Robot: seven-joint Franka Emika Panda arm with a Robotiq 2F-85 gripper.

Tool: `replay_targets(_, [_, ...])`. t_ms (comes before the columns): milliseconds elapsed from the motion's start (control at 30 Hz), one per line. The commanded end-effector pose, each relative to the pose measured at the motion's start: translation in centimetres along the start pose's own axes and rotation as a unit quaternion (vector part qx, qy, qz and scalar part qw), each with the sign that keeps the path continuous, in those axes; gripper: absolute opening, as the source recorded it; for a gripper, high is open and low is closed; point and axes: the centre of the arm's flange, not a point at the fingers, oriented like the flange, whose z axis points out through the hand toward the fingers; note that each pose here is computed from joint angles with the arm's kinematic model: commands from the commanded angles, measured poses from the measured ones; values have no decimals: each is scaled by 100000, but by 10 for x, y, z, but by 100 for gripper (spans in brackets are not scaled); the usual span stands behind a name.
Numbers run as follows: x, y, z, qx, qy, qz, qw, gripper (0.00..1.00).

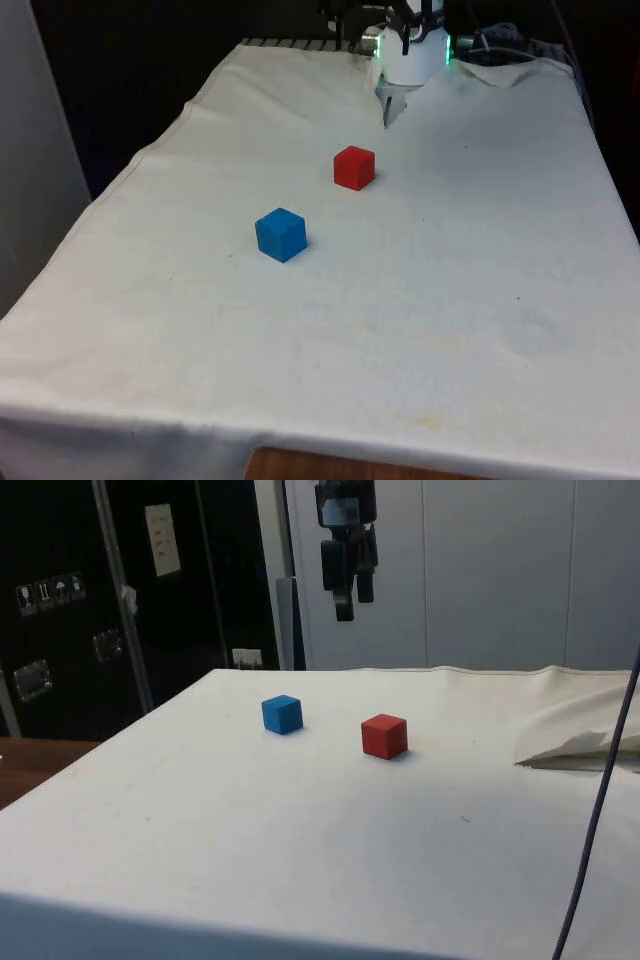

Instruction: Stack the two cubes.

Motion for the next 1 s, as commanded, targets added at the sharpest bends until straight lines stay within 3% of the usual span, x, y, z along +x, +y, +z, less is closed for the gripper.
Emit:
replay_targets(0, [0, 0, 0, -3, 50, 1, 100000, 100])
replay_targets(967, [91, 16, 29, -918, -395, 252, 99995, 100])
